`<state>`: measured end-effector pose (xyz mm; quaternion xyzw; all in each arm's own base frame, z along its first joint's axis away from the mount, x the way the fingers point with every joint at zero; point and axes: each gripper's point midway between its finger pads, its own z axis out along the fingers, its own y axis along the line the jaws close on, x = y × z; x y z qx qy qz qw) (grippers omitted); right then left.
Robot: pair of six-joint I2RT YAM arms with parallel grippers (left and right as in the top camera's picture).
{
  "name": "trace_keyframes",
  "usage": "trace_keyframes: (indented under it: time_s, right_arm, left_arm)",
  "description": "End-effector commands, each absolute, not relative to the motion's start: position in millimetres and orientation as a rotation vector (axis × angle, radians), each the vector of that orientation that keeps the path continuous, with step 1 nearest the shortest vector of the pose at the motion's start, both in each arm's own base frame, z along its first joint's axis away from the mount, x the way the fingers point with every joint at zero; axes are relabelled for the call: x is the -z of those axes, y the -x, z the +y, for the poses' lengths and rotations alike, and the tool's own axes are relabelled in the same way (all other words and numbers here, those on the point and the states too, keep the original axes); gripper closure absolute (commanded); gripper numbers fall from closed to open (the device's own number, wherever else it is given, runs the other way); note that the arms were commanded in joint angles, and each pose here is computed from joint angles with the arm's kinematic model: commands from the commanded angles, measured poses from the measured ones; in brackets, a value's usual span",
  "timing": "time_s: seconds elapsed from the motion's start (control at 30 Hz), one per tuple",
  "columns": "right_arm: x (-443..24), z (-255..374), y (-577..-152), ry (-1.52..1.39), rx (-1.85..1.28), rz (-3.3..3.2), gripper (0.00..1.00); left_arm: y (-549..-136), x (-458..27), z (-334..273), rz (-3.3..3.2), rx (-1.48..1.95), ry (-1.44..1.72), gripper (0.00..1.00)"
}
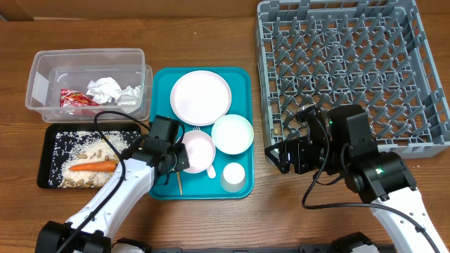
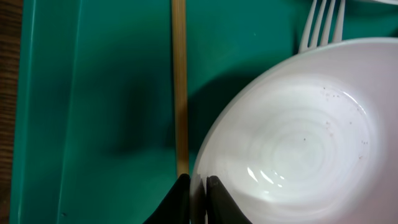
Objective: Sort waste into correct bins and load items into the dishwasher
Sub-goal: 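Grasp the pink bowl rim with the left gripper and lift it, then bring the right gripper to the pink bowl and grasp its rim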
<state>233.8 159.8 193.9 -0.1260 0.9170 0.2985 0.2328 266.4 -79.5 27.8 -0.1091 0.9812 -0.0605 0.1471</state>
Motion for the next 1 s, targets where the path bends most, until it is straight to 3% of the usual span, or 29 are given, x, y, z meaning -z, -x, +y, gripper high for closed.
trace_keyframes:
  time_s: [0.0, 0.23, 0.43, 0.7, 0.97]
  right_arm:
    - [-205, 162, -237, 0.37, -0.815, 2.482, 0.11]
    - [-204, 160, -239, 0.361, -0.789, 2.484, 0.11]
    - [-205, 153, -245, 0.341, -0.727, 2.478, 0.11]
    - [-256, 149, -252, 0.33, -0.678, 2.398, 0.14]
    - [-274, 141, -257, 0.237, -0.622, 2.433, 0.17]
  left_arm:
    - [-265, -27, -79, 2.838, 0.169, 0.291, 0.92]
    - [-273, -40, -71, 2.821, 0.09, 0.285, 0.96]
    - [-291, -80, -75, 2.78, 0.101, 0.233, 0.96]
    - [-304, -151, -80, 2.735, 0.111, 0.162, 0.96]
    - [-308, -204, -121, 2.686, 0.431, 0.086, 0.96]
